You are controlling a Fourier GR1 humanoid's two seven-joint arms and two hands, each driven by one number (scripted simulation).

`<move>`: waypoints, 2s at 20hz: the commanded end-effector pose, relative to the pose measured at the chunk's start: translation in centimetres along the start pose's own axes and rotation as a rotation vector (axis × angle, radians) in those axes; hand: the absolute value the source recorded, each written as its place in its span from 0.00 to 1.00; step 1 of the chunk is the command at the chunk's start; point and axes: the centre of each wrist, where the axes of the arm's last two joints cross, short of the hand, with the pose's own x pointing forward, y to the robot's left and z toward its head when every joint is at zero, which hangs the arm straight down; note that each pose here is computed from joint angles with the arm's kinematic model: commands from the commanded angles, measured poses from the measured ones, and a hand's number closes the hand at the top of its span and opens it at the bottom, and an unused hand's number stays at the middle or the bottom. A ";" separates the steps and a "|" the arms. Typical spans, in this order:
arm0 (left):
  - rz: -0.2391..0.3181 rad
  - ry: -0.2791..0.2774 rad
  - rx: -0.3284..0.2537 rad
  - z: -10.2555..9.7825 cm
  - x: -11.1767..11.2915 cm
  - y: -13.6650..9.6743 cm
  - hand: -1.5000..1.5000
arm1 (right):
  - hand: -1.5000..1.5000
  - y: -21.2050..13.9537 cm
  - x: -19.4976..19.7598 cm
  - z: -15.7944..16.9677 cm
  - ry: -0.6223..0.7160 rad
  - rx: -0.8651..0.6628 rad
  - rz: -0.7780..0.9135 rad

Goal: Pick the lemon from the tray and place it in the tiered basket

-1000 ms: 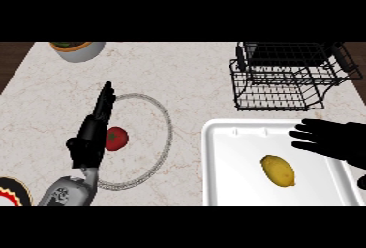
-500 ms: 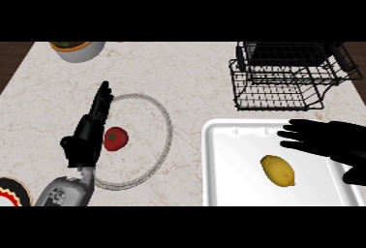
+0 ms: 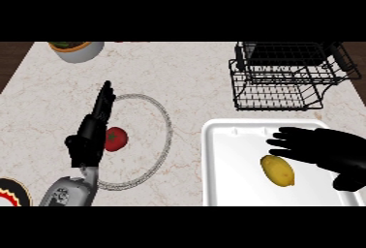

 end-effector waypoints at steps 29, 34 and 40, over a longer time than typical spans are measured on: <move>-0.008 0.000 0.002 0.6 0.3 -0.3 0.50 | 0.00 6.8 -0.7 -3.9 -0.030 0.030 -0.137; 0.001 -0.006 -0.009 2.1 0.2 0.2 0.50 | 1.00 6.7 -0.5 -5.0 -0.056 -0.073 -0.089; -0.002 -0.006 -0.006 1.5 -1.9 0.5 0.50 | 1.00 9.1 -0.6 -5.7 -0.077 -0.162 0.033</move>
